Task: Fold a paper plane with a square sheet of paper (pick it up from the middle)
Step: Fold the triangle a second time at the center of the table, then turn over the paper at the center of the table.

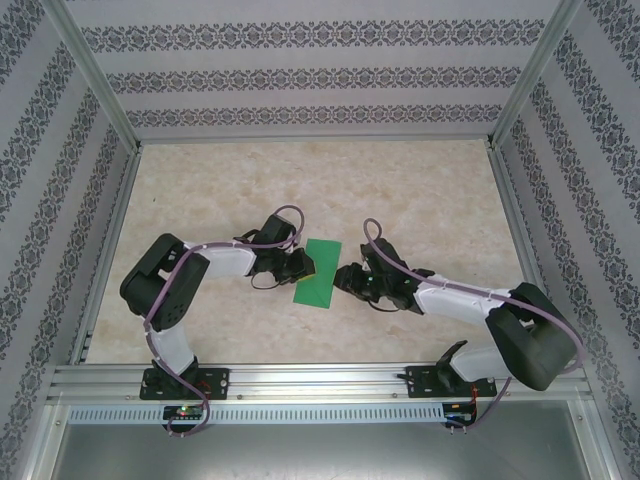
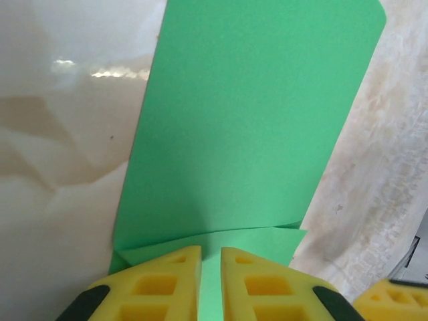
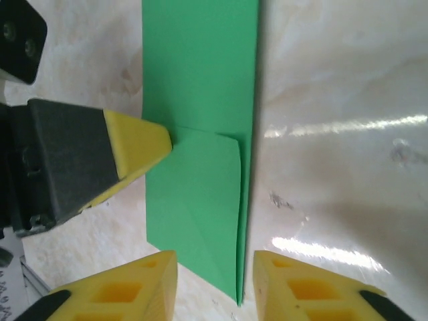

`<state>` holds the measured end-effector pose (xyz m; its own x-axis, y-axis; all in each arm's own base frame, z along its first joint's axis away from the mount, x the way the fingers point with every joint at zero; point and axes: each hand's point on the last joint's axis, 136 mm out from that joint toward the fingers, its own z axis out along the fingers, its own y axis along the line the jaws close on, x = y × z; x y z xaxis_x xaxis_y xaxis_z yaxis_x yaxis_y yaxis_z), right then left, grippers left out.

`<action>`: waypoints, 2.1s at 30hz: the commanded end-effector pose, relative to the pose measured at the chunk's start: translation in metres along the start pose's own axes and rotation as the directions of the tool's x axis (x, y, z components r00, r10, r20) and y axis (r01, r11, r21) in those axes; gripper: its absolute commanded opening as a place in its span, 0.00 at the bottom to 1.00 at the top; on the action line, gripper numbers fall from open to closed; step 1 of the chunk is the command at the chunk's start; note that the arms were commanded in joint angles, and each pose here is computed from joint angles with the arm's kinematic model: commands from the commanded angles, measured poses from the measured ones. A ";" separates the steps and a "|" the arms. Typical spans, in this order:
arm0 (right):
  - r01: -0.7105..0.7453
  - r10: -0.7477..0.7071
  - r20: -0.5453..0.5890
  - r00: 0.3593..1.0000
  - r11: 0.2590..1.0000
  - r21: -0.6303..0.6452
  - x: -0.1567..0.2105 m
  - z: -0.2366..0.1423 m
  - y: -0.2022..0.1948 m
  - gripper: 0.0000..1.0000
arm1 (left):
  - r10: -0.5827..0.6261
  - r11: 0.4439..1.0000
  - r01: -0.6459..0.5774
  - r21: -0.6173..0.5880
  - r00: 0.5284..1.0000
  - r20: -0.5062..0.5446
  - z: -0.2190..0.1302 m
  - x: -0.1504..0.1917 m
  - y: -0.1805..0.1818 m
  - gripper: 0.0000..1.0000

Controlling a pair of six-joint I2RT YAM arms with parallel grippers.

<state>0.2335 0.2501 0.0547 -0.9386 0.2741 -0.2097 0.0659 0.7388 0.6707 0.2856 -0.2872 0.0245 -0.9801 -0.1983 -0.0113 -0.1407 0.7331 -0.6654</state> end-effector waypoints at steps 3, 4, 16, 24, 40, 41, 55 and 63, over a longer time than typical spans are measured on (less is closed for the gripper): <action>0.026 -0.026 -0.006 1.000 0.999 -0.021 -0.015 0.017 0.018 0.38 | 0.026 1.000 -0.026 -0.006 0.999 0.045 -0.019 -0.004 -0.015 0.19; 0.025 -0.025 -0.011 1.000 1.000 -0.016 -0.015 0.020 0.017 0.38 | 0.030 0.999 -0.030 -0.012 0.998 0.049 -0.020 -0.005 -0.015 0.19; 0.006 -0.005 -0.045 0.999 0.999 0.033 -0.010 0.040 0.001 0.42 | 0.038 0.998 -0.036 -0.053 0.999 0.029 -0.009 -0.007 -0.003 0.19; -0.005 0.006 -0.046 0.999 1.000 0.023 -0.013 0.048 0.004 0.41 | 0.039 0.994 -0.038 -0.100 0.999 0.007 0.000 -0.005 0.012 0.18; -0.033 0.032 -0.036 0.999 0.999 -0.030 -0.014 0.050 0.011 0.35 | 0.037 0.995 -0.037 -0.093 0.999 -0.002 0.000 -0.003 0.011 0.18; -0.031 0.029 -0.040 0.999 0.999 -0.038 -0.013 0.050 0.013 0.35 | 0.035 0.995 -0.035 -0.095 0.999 -0.002 0.000 -0.002 0.012 0.17; -0.040 0.038 -0.023 0.999 0.994 -0.102 -0.014 0.050 0.019 0.33 | 0.033 0.996 -0.033 -0.084 0.999 -0.005 -0.002 -0.001 0.009 0.17; -0.039 0.038 -0.011 0.999 0.991 -0.127 -0.015 0.049 0.018 0.33 | 0.029 0.996 -0.029 -0.081 1.000 -0.005 -0.002 -0.002 0.008 0.17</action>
<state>0.2517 0.2701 0.0214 -0.9478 0.2961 -0.1185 0.1359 0.7112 0.6898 0.2880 -0.2796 0.0207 -0.9819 -0.1865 -0.0342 -0.1270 0.7811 -0.6114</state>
